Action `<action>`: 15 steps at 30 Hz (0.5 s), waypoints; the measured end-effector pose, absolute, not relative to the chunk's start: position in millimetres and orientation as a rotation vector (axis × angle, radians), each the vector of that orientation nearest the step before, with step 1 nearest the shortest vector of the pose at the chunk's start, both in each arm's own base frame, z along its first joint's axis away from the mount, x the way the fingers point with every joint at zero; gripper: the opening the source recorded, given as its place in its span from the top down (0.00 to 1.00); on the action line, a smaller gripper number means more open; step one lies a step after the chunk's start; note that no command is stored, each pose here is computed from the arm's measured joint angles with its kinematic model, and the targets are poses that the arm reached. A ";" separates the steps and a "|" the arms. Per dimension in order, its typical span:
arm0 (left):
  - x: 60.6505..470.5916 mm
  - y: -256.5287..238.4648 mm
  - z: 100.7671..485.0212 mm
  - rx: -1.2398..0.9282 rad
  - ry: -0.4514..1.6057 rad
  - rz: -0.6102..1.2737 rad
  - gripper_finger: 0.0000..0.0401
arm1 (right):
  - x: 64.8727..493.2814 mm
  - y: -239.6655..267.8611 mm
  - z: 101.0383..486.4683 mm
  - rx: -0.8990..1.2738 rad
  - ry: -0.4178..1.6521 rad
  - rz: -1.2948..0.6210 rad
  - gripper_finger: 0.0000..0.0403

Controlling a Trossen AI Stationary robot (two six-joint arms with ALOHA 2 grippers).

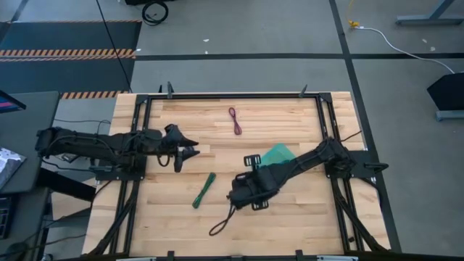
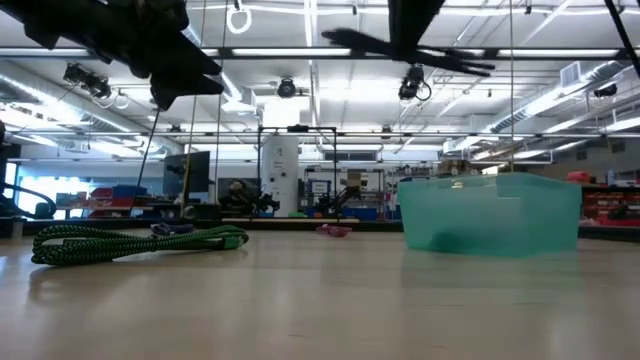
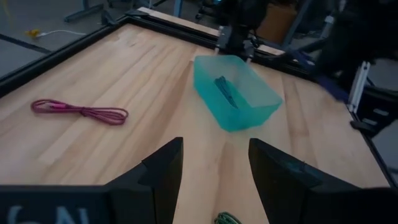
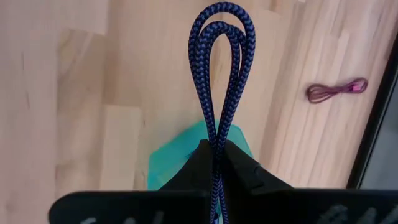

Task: Pick and place USB-C Cables
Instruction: Put the blue charger cable into the green bin

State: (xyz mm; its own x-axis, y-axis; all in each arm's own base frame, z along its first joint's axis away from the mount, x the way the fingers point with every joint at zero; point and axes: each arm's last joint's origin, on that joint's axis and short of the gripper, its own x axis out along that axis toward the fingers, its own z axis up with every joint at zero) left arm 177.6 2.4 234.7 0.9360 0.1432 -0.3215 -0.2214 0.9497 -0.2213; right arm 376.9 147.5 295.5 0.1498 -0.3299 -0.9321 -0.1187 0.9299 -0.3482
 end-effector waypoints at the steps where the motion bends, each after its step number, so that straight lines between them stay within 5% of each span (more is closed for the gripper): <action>1: 177.7 1.5 234.8 -0.248 0.308 0.182 0.53 | 377.4 143.2 291.6 -0.378 1.443 -0.170 0.96; 5: 177.7 0.7 235.1 -0.218 0.308 0.173 0.53 | 382.9 123.4 279.3 -0.345 1.493 -0.229 0.96; 15: 178.5 0.7 237.5 -0.240 0.279 0.173 0.53 | 387.0 96.5 264.0 -0.636 1.613 0.012 0.95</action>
